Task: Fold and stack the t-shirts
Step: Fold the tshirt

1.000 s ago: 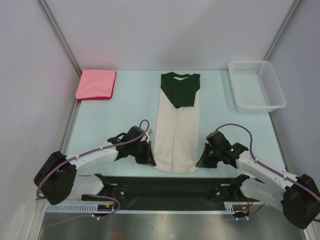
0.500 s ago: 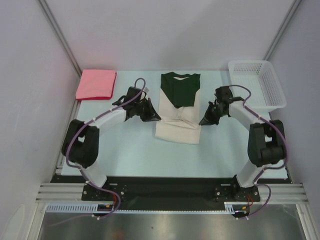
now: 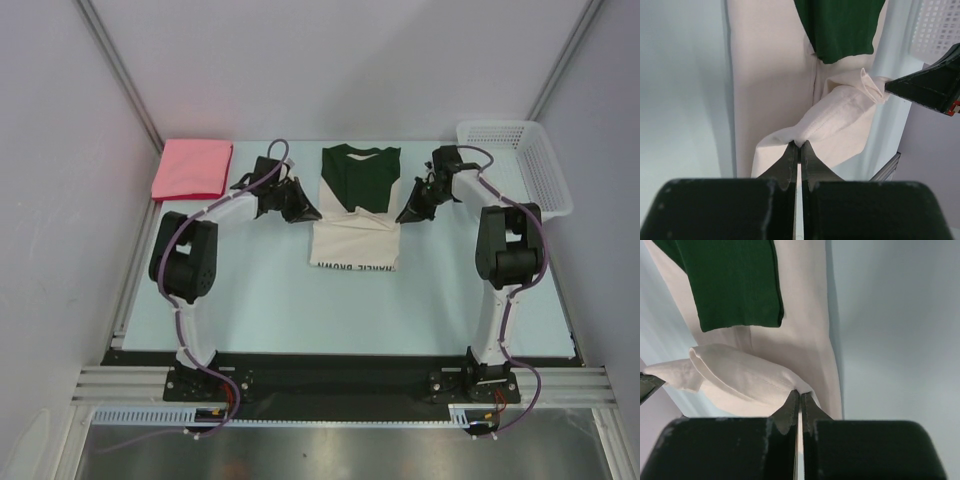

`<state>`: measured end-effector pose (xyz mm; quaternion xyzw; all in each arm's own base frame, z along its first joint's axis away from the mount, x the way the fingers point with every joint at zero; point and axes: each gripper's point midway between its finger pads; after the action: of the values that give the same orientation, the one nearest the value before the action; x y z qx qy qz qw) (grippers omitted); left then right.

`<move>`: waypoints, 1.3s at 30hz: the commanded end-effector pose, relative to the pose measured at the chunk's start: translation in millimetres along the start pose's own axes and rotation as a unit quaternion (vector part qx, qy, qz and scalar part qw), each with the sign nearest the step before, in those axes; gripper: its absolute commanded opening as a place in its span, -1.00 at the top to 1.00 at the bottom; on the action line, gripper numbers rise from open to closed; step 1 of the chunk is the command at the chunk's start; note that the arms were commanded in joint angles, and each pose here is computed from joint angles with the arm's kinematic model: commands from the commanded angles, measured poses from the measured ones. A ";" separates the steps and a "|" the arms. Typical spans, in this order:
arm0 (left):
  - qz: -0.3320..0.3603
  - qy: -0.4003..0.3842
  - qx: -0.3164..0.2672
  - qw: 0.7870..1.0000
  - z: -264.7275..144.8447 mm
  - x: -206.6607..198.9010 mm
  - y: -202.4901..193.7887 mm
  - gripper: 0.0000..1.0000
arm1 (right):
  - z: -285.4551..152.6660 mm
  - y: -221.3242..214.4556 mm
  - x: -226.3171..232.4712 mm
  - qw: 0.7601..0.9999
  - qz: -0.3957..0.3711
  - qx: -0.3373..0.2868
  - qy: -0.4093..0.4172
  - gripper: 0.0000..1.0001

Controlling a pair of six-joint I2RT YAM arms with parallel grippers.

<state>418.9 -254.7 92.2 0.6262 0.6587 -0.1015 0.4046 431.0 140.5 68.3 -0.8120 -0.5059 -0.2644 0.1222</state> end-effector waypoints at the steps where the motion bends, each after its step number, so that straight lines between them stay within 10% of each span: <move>1: 0.006 -0.030 -0.014 0.999 1.8 -15.9 19.2 0.99 | -6.0 10.5 0.8 1.000 -0.006 0.006 0.011 1.00; 17: 0.003 -0.031 -0.024 0.999 -22.5 -32.3 22.5 0.99 | -23.9 -6.1 13.8 0.999 -0.014 0.034 0.031 1.00; 39: -0.026 -0.050 0.099 0.994 -118.3 -18.9 -209.4 0.99 | -112.3 -256.3 -45.3 0.995 0.030 0.087 0.032 1.00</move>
<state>190.6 -235.5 94.7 0.6518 0.6390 -0.2005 0.3559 177.0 163.6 116.7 -0.7963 -0.5176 -0.2471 0.1919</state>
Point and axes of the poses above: each gripper's point midway between its finger pads, its own z axis out along the fingers, its own x axis along the line the jaws close on, y = z × x, and after that the axes turned 9 degrees about z, right-handed
